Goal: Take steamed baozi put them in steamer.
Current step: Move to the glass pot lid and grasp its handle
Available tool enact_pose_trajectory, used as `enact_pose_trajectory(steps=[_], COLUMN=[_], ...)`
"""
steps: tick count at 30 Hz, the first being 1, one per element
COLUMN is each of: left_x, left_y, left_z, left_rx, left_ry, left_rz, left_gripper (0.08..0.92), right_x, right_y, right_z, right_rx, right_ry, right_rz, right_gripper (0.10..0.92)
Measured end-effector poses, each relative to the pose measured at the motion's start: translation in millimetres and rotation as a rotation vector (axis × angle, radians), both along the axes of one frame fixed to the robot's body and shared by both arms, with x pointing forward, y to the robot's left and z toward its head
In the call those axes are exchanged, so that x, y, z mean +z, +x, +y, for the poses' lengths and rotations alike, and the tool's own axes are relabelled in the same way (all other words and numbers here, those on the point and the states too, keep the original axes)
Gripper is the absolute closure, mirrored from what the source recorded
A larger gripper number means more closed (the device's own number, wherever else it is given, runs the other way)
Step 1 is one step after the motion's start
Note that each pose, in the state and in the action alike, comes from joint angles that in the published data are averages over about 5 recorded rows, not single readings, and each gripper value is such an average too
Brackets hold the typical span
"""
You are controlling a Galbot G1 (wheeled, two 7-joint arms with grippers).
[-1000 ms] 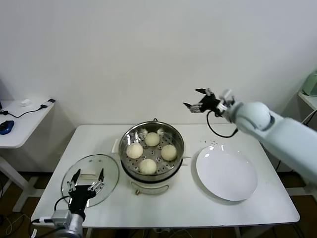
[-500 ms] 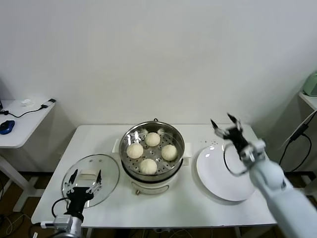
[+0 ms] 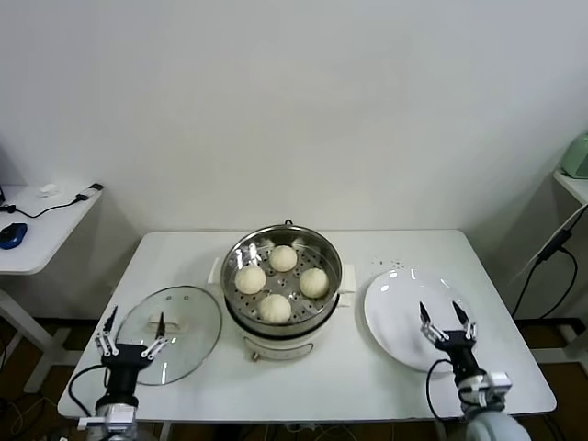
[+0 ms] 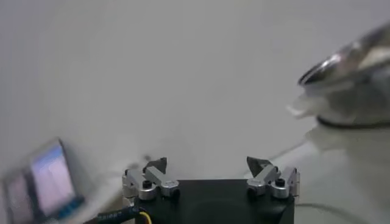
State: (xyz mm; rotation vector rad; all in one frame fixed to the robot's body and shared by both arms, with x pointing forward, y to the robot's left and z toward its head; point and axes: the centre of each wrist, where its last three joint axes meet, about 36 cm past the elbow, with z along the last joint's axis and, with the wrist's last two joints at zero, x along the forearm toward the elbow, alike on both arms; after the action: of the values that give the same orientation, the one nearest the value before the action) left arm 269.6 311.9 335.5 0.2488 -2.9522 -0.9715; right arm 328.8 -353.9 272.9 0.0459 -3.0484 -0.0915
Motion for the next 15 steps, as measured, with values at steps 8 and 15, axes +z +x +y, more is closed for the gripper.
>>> enact_pose_trajectory(steps=[8, 15], left_x=[-34, -67], left_y=[-4, 0], left_z=[22, 31], left_rx=[-0.046, -0.063], left_ry=[0.467, 0.710], left_rz=[0.032, 0.081], left_gripper=[0.177, 0.177], right_x=[-7, -2], right_y=[-19, -21], right_z=[16, 21], right_rx=[0.007, 0.021], right_ry=[-0.010, -0.039], right_rz=[0.017, 0.031], right_gripper=[0.200, 0.200])
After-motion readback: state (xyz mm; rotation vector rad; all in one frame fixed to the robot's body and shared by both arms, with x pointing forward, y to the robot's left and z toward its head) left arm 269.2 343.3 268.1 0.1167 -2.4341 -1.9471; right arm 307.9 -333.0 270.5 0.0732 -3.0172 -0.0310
